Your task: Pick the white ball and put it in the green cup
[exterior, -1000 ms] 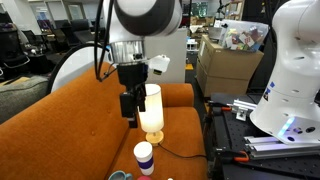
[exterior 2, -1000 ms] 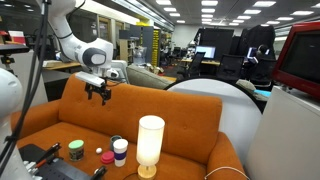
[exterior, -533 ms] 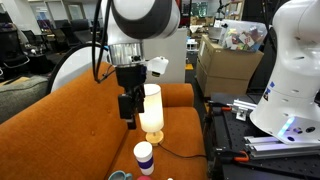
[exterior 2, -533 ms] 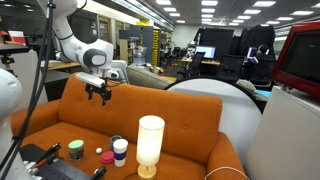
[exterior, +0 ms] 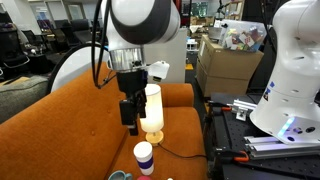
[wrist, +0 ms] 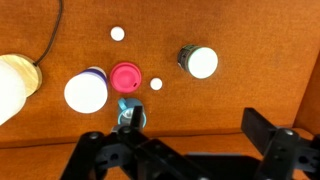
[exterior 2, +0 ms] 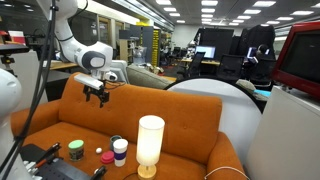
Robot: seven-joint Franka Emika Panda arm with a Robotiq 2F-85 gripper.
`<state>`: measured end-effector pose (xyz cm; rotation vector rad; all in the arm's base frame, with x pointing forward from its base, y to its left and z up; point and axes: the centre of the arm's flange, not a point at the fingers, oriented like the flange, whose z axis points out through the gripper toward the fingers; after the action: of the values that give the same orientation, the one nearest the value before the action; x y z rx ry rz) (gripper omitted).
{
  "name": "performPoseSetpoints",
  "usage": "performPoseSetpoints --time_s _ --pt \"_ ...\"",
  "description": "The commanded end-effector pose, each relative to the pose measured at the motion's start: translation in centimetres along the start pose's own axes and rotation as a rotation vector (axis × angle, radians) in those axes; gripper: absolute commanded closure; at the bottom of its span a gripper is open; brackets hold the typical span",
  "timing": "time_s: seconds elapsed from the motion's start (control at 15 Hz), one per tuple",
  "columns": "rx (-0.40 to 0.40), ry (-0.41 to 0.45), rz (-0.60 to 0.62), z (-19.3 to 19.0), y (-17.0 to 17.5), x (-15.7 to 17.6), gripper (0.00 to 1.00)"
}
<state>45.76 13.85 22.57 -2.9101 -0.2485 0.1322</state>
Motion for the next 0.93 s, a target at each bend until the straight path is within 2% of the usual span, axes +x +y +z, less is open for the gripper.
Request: performPoseSetpoints --time_s 0.0,0.27,0.47,0.53,0.67,0.87 --pt "0.071 -0.026 0.014 4.1 -0.7 1.1 0.0" --pt "0.062 -0.028 0.086 10.2 -0.7 1.7 0.0" --pt "0.022 -0.032 0.112 13.5 0.0 2.0 0.0" --pt "0.029 -0.048 0.094 12.6 -0.1 1.0 0.0" --pt "0.021 -0.046 0.104 13.9 0.1 1.4 0.0" --pt "0.023 -0.036 0.106 13.6 0.0 1.7 0.0"
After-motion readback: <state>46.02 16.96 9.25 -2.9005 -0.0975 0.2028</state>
